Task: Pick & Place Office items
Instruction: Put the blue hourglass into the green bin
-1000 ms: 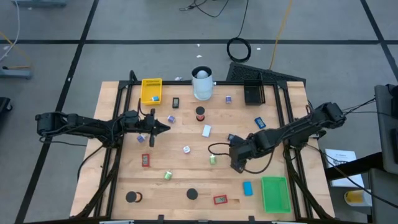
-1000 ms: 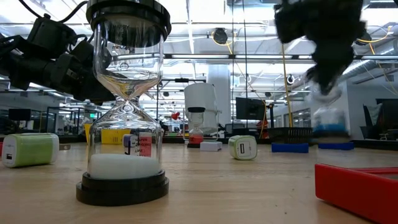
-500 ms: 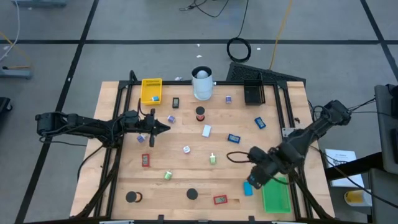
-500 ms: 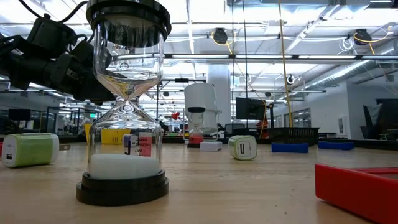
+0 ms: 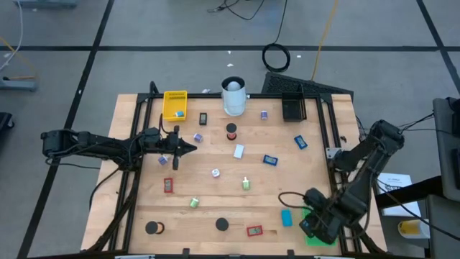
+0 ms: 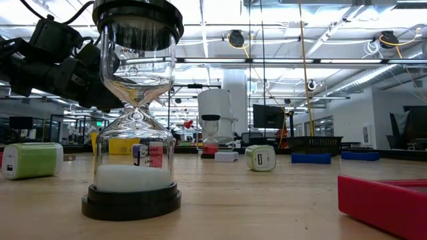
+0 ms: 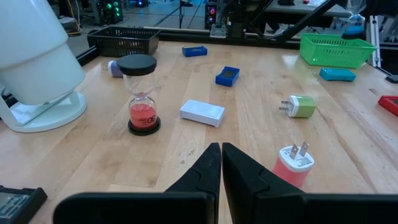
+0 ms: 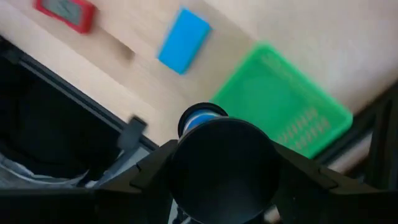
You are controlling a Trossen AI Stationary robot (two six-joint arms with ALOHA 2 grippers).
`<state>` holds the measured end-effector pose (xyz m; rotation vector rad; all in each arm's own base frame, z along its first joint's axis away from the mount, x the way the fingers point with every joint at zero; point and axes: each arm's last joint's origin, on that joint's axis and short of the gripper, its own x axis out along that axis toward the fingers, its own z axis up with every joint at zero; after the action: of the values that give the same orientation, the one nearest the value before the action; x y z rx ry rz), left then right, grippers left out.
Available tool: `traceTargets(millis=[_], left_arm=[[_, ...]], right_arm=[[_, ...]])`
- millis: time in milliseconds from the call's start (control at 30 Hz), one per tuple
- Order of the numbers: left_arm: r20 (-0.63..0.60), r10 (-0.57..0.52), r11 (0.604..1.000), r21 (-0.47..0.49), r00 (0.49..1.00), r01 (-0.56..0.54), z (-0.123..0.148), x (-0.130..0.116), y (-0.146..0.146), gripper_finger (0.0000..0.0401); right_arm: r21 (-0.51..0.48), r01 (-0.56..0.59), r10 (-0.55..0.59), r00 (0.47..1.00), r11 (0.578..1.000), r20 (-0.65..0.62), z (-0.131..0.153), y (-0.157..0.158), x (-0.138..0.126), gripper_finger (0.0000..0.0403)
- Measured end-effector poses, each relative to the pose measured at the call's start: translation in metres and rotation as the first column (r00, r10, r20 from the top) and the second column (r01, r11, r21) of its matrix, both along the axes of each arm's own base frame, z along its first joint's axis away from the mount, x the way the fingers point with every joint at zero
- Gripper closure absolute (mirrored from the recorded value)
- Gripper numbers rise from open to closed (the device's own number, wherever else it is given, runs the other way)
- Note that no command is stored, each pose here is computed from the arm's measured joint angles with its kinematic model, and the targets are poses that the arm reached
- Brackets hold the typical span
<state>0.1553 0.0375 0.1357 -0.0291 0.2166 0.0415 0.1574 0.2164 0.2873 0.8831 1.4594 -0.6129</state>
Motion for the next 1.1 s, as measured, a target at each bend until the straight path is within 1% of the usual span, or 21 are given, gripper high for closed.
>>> traceTargets(millis=[67, 233, 400, 533, 633, 800, 967, 1100], left_arm=[[0.0, 0.0, 1.0, 0.001, 1.0, 0.0, 0.0, 0.0, 0.0, 0.038], [0.0, 0.0, 1.0, 0.001, 1.0, 0.0, 0.0, 0.0, 0.0, 0.038], [-0.001, -0.003, 1.0, 0.016, 1.0, 0.003, 0.0, 0.0, 0.0, 0.038], [-0.001, -0.003, 1.0, 0.016, 1.0, 0.003, 0.0, 0.0, 0.0, 0.038], [-0.001, -0.003, 1.0, 0.016, 1.0, 0.003, 0.0, 0.0, 0.0, 0.038], [-0.001, -0.005, 1.0, 0.024, 1.0, 0.005, 0.0, 0.0, 0.0, 0.038], [-0.001, -0.005, 1.0, 0.024, 1.0, 0.005, 0.0, 0.0, 0.0, 0.038], [-0.001, -0.005, 1.0, 0.023, 1.0, 0.005, 0.0, 0.0, 0.0, 0.038]], right_arm=[[-0.015, 0.021, -0.021, 0.999, 1.0, -0.03, -0.004, 0.006, -0.005, 0.0199], [-0.054, 0.041, -0.044, 0.997, 0.998, -0.06, -0.016, 0.02, -0.011, 0.0199], [-0.11, 0.014, -0.024, 0.995, 0.994, -0.093, -0.035, 0.035, -0.013, 0.0199], [-0.1, 0.01, -0.018, 0.996, 0.995, -0.084, -0.043, 0.042, -0.009, 0.019], [-0.119, -0.002, -0.009, 0.996, 0.993, -0.091, -0.047, 0.044, -0.008, 0.019], [-0.113, -0.002, -0.008, 0.996, 0.994, -0.087, -0.049, 0.045, -0.007, 0.0197], [-0.094, 0.0, -0.007, 0.997, 0.996, -0.075, -0.049, 0.047, -0.006, 0.018], [-0.089, -0.006, -0.001, 0.997, 0.996, -0.071, -0.049, 0.048, -0.006, 0.0182]])
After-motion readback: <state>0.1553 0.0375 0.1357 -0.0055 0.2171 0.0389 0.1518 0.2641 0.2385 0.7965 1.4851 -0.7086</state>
